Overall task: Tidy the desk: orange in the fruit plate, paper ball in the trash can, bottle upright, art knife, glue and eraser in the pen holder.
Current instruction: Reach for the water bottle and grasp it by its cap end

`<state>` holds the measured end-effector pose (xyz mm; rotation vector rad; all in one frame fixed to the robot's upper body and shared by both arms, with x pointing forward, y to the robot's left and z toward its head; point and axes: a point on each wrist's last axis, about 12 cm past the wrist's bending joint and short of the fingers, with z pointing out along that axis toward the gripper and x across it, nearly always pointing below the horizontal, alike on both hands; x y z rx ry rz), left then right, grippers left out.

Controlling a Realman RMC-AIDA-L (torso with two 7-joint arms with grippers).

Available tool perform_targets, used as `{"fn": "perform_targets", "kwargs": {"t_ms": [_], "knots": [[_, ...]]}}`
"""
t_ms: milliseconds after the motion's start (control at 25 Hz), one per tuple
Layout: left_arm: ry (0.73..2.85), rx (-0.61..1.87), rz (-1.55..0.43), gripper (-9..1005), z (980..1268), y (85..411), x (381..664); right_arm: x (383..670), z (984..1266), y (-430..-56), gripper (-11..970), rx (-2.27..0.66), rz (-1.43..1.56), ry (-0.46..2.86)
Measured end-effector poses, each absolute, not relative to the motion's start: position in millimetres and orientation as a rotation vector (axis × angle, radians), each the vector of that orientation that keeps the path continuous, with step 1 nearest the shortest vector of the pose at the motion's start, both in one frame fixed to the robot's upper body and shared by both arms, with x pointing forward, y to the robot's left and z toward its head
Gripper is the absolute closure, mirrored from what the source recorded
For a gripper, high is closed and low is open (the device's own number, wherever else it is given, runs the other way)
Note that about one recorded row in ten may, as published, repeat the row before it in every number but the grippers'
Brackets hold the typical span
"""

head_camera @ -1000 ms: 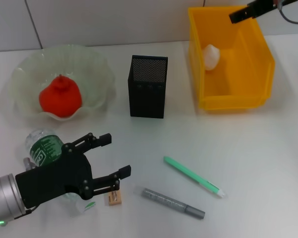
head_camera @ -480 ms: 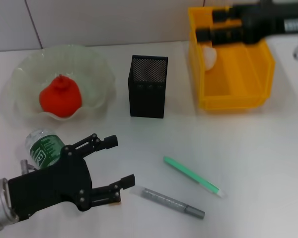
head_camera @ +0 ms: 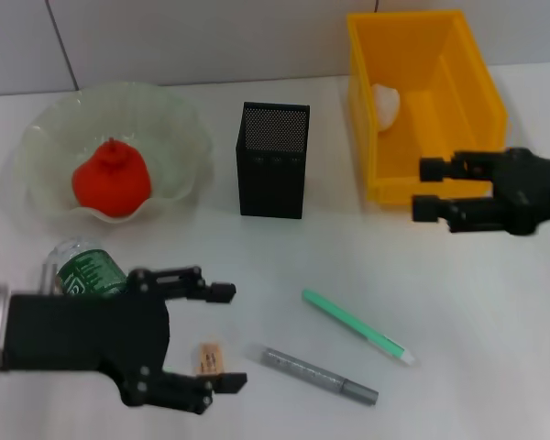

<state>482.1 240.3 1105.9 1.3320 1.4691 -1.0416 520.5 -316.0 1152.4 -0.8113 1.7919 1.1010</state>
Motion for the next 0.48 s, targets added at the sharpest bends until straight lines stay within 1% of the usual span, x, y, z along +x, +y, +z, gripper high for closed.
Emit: {"fn": "perform_targets", "kwargs": {"t_ms": [40,200,320,360,480], "knots": [[1.513,1.483,-0.977,130,1137.1,236.5,495.0,518.2,1149.6,-318.7,177,-0.805,1.107,1.790],[1.508,1.576,-0.964,130,1158.7,233.5,503.5,510.2,1136.1,-326.8,177,-0.757,1.111,1.786],[1.506,1.682,-0.938,131,1170.9,226.2,508.3,507.3,1128.8,-328.8,177,-0.734,1.124,1.797],[1.506,1.682,-0.938,131,1170.9,226.2,508.3,506.6,1127.5,-329.4,177,-0.731,1.128,1.800],[1.460,1.813,-0.950,131,1186.6,211.9,513.6,504.7,1124.8,-329.9,177,-0.728,1.139,1.801]]}}
